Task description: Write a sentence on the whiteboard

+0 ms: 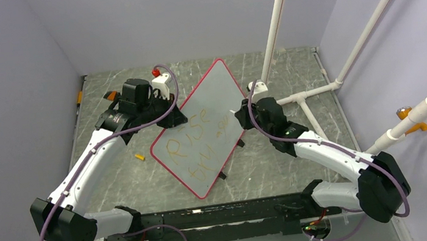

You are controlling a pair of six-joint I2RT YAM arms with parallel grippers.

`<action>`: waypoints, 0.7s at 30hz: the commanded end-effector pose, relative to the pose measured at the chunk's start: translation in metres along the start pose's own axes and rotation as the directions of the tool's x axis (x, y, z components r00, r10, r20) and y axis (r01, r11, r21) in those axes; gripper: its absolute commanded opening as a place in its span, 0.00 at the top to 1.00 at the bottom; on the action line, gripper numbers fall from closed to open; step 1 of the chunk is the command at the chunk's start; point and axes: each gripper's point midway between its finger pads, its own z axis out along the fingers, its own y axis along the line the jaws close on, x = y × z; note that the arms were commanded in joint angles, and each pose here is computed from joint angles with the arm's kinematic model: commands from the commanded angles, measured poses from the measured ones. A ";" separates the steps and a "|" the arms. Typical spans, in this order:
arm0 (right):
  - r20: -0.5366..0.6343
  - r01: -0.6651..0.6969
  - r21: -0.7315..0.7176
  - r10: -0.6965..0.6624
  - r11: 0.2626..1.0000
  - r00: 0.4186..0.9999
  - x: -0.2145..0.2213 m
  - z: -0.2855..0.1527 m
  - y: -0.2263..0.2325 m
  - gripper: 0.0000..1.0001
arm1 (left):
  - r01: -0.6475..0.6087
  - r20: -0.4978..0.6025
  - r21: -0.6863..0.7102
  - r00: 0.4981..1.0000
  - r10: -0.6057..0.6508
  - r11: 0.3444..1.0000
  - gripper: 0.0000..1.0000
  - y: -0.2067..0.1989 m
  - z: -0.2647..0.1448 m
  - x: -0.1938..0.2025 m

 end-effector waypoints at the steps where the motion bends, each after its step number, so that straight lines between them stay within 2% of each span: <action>1: 0.083 -0.029 -0.060 0.033 0.998 0.996 -0.030 0.004 0.011 1.00 | -0.234 -0.180 -0.225 0.964 0.195 0.946 1.00 0.064 0.000 0.040; 10: 0.071 -0.059 -0.090 0.065 0.994 0.995 -0.027 0.009 0.009 1.00 | -0.236 -0.178 -0.223 0.964 0.199 0.946 1.00 0.064 -0.001 0.040; 21: 0.010 -0.075 -0.089 0.076 0.993 0.997 0.000 0.008 0.005 1.00 | -0.238 -0.176 -0.221 0.964 0.202 0.946 1.00 0.063 -0.002 0.040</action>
